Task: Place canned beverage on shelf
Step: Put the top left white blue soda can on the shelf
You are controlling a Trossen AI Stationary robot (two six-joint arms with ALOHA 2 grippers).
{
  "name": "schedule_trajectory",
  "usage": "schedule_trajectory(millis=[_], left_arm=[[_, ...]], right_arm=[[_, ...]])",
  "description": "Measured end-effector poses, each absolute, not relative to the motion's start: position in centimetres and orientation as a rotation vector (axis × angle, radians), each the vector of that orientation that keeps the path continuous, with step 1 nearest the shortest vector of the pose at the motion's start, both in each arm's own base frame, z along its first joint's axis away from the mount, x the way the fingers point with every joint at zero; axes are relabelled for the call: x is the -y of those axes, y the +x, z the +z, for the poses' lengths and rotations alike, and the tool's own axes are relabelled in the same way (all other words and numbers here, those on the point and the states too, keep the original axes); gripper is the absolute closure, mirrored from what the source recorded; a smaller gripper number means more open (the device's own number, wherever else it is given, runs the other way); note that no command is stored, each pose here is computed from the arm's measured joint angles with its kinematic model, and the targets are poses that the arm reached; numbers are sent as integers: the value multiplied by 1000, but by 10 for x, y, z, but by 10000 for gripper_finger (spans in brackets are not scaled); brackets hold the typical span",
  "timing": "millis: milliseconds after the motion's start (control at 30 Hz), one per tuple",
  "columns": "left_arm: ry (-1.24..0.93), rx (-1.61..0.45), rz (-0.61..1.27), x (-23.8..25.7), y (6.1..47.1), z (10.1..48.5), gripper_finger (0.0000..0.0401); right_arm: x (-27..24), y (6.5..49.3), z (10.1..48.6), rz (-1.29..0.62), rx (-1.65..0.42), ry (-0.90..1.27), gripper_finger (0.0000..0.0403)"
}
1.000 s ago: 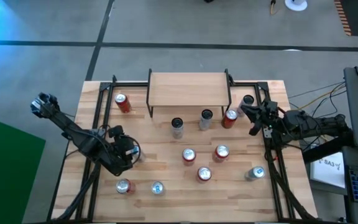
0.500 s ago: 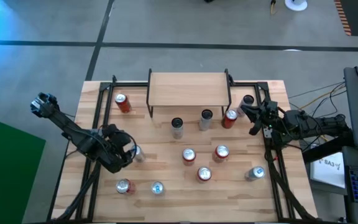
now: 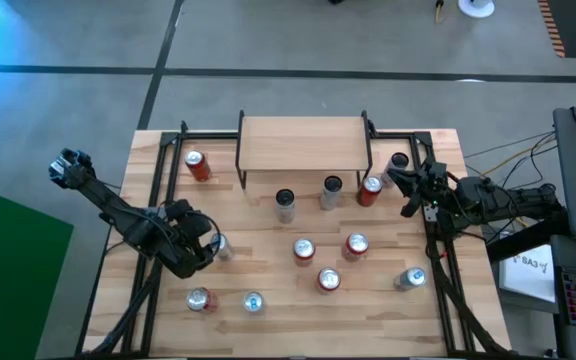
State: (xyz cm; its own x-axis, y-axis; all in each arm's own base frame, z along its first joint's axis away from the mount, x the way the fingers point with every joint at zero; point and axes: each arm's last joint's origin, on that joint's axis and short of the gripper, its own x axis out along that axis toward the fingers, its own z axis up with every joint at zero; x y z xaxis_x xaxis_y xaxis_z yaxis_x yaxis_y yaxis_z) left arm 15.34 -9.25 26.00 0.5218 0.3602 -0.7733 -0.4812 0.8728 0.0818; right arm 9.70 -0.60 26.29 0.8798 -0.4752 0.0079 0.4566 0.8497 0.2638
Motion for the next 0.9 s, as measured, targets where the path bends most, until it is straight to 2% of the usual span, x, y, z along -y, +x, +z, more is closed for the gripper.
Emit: schedule_trajectory(millis=[500, 767, 900], left_arm=[[-183, -898, 482, 93, 154, 261, 64], [-179, -893, 403, 98, 159, 263, 64], [-249, -934, 340, 102, 160, 262, 64]], right_arm=[[6, 97, 263, -492, 71, 257, 394], [6, 97, 263, -492, 71, 257, 394], [6, 97, 263, -492, 70, 257, 394]])
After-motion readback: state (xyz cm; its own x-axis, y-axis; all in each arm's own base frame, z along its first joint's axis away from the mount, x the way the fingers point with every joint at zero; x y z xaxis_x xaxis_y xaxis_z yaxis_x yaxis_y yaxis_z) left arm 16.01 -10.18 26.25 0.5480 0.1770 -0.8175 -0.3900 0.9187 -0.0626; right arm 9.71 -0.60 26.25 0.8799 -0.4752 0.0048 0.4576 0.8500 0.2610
